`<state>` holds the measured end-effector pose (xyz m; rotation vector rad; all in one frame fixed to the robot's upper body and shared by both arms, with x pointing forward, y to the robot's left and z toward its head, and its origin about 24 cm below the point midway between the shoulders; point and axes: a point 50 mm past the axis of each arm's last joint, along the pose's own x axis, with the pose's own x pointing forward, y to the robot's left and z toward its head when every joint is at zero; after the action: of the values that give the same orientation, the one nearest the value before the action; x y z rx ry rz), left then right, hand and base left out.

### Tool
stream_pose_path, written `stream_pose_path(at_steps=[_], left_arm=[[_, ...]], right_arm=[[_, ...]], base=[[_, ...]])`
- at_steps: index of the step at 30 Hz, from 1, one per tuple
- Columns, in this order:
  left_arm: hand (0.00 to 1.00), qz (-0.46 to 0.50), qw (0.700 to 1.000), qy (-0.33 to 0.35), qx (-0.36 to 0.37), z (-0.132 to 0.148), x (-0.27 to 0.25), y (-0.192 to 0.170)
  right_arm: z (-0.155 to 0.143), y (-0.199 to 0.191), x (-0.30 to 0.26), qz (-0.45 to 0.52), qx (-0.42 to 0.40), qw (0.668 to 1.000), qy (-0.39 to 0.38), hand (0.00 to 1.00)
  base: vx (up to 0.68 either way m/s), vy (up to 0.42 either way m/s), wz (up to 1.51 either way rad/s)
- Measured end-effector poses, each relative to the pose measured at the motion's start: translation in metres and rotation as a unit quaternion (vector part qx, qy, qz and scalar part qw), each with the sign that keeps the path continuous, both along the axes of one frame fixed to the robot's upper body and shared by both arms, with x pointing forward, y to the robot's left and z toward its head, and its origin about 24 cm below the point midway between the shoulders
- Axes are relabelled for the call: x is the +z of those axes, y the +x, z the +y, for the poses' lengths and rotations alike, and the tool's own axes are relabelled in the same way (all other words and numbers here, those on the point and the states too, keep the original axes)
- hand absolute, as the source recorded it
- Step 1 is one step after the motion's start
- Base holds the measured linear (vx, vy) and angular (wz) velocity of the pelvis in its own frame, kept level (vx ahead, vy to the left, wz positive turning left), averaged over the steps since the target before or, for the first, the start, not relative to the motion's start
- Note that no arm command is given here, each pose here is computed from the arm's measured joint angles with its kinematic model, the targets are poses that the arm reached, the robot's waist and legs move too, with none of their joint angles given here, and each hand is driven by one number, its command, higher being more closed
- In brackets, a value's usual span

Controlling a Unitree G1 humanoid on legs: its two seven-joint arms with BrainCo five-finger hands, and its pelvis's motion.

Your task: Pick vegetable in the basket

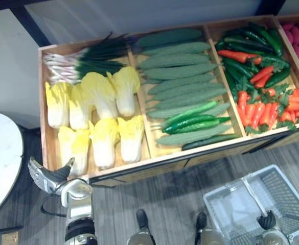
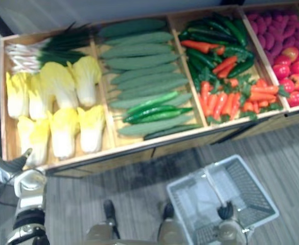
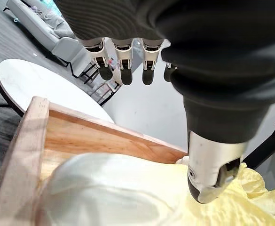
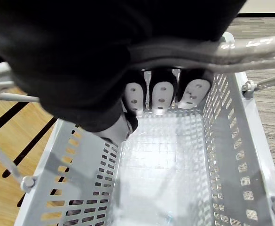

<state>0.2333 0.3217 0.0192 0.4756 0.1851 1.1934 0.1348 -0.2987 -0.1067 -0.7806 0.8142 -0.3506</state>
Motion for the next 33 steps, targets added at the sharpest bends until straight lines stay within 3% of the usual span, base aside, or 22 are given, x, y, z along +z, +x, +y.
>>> stream_pose_path(at_steps=[14, 28, 29, 33], left_arm=[[0.00, 0.009, 1.000, -0.024, 0.006, 0.009, 0.001, 0.017], [0.00, 0.057, 0.998, -0.019, -0.036, 0.011, -0.003, 0.028], [1.00, 0.060, 0.997, -0.016, -0.042, 0.010, -0.003, 0.029], [1.00, 0.072, 0.996, 0.003, -0.062, 0.006, -0.002, 0.033]], right_arm=[[0.003, 0.027, 0.011, -0.031, 0.033, 0.999, -0.016, 1.00], [0.004, 0.039, 0.017, -0.043, 0.069, 0.996, -0.032, 1.00], [0.005, 0.041, 0.018, -0.045, 0.072, 0.996, -0.032, 1.00], [0.008, 0.045, 0.018, -0.047, 0.083, 0.995, -0.032, 1.00]], base=[[0.00, 0.005, -0.07], [0.01, 0.003, -0.05], [0.00, 0.000, 0.00], [0.00, 0.006, -0.01]])
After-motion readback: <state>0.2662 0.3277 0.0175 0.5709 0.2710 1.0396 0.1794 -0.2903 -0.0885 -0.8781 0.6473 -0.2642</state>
